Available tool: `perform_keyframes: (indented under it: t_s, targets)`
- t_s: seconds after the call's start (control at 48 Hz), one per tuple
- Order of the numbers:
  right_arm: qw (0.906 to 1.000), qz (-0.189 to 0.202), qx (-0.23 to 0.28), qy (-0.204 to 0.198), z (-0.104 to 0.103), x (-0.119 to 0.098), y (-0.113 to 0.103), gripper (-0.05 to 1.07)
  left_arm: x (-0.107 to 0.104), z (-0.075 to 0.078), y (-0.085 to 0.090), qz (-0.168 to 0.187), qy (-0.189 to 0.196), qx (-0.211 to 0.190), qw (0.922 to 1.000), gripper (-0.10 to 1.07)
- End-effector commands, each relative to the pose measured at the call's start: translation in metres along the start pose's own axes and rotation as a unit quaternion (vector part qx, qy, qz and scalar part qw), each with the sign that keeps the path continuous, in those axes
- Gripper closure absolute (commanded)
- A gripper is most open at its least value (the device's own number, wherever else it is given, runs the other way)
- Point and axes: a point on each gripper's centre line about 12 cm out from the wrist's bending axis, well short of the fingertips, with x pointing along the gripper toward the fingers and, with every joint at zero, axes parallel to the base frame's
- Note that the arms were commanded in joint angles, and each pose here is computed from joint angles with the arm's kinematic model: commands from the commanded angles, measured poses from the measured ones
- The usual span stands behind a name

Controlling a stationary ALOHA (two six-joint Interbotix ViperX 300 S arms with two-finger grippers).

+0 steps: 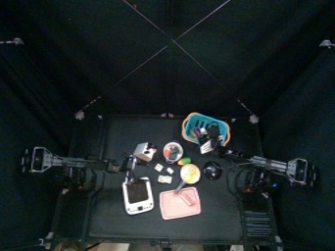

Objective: Place eggplant in pot

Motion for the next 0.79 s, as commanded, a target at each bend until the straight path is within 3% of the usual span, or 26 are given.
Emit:
perform_keyframes:
  t_s: [0.0,0.292,0.771]
  targets:
    - [0.9992,0.031,0.025,0.002,0.001,0.001,0.000,0.40,-0.002,0.003,0.001,0.002,-0.009,-0.002,1.0000,-0.05]
    - [0.9875,0.151,0.026,0.036,-0.017,0.016,0.031,0.41,-0.003,0.001,0.001,0.005,-0.008,-0.008,0.9999,-0.05]
    - [0.9748,0.192,-0.026,0.111,-0.048,0.071,0.098,0.40,-0.005,-0.006,0.000,0.006,0.003,-0.010,0.9999,-0.05]
